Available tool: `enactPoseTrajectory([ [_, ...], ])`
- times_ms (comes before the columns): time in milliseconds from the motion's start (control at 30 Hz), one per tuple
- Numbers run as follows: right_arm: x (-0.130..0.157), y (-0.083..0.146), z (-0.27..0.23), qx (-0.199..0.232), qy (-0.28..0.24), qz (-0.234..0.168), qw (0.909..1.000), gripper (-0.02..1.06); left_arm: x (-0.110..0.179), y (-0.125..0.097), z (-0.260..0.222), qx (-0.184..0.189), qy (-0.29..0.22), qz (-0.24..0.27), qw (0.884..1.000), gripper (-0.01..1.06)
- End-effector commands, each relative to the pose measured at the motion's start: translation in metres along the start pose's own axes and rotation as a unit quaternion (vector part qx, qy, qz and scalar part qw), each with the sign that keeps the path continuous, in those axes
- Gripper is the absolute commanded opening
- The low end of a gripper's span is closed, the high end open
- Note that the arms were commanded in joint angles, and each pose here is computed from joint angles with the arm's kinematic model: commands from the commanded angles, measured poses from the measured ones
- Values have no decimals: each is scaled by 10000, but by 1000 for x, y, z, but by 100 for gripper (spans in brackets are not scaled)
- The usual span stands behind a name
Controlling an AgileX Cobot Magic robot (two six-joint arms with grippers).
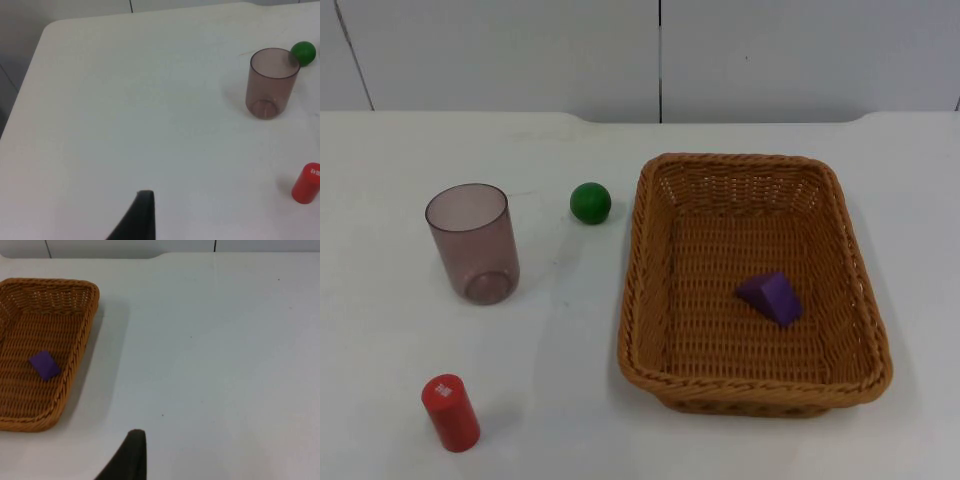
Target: Pick up the basket with the left hand and place the triangular block into the basket with the right hand.
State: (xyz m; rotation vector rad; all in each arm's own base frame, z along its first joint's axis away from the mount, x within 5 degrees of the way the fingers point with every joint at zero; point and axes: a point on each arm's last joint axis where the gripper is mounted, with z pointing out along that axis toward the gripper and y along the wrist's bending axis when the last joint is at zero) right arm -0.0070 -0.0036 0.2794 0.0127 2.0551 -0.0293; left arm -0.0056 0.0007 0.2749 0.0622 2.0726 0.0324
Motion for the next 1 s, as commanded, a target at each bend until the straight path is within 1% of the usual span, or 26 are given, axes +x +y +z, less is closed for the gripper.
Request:
enactPoseTrajectory([
  [0,0,0,0,21,-36,-11,10000,105,0,-1,1,58,-42,-32,10000,105],
  [133,0,0,0,12,-36,43,10000,105,0,-1,1,58,-42,-32,10000,105],
  [833,0,0,0,12,-45,45,10000,105,0,-1,1,58,-42,-32,10000,105],
  [933,-1,-1,-1,-63,-57,-29,10000,105,0,-1,1,58,-42,-32,10000,105],
  [967,-1,-1,-1,-164,-57,-54,9998,105,0,-1,1,46,-41,-39,10000,105],
])
